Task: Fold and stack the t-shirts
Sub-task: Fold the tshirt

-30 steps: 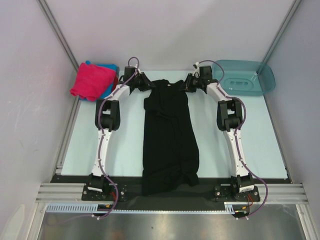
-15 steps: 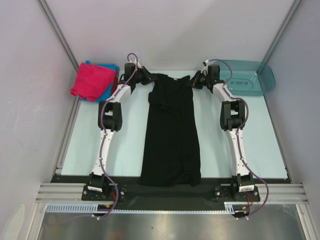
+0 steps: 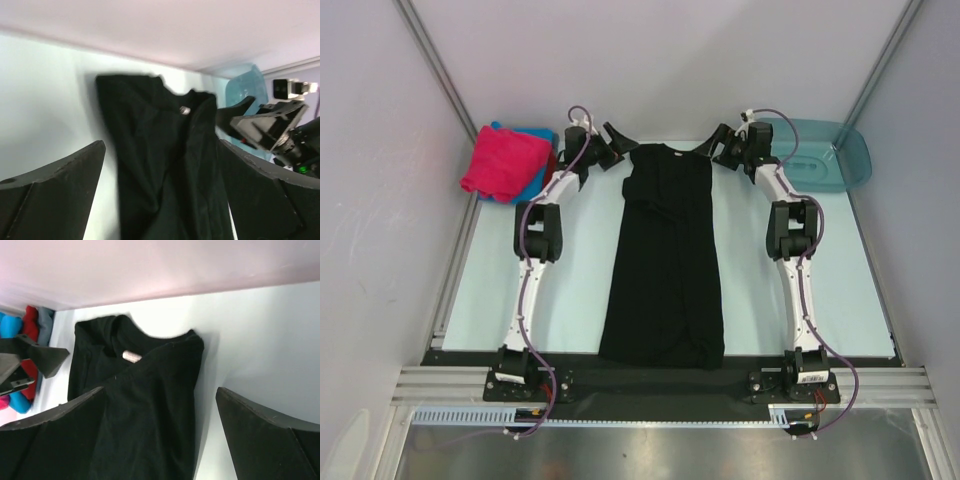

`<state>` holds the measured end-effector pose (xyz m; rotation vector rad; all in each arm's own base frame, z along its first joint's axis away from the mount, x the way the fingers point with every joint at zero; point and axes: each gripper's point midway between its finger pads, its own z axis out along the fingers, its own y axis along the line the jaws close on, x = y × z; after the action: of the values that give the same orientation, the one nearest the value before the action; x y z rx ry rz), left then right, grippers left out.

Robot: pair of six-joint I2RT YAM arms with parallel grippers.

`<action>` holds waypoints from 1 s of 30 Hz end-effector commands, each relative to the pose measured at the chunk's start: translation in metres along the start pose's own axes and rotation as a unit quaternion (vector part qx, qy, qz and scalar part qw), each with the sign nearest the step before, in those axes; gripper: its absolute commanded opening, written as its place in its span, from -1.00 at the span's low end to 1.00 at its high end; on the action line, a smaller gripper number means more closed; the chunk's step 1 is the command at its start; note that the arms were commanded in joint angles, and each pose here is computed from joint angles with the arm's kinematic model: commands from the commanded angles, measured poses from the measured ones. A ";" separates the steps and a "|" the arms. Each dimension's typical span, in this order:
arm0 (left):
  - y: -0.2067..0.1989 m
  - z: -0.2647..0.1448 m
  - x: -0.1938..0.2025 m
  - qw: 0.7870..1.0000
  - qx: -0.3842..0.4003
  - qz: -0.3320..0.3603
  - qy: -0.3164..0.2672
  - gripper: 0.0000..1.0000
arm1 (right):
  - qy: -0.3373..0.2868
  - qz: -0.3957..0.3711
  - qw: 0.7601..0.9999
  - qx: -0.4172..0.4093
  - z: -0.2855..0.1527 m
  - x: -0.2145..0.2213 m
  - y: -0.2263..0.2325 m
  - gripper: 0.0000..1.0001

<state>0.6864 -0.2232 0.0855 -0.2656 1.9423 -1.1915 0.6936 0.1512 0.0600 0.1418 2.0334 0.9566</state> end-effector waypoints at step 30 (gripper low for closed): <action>-0.110 -0.190 0.139 0.984 -0.064 0.130 0.106 1.00 | 0.073 -0.212 0.954 0.198 -0.123 0.064 0.071 0.99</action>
<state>0.4598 -0.2207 0.1043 -0.0542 2.2453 -0.8998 0.5636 0.1687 0.0845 -0.1514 2.2714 0.4053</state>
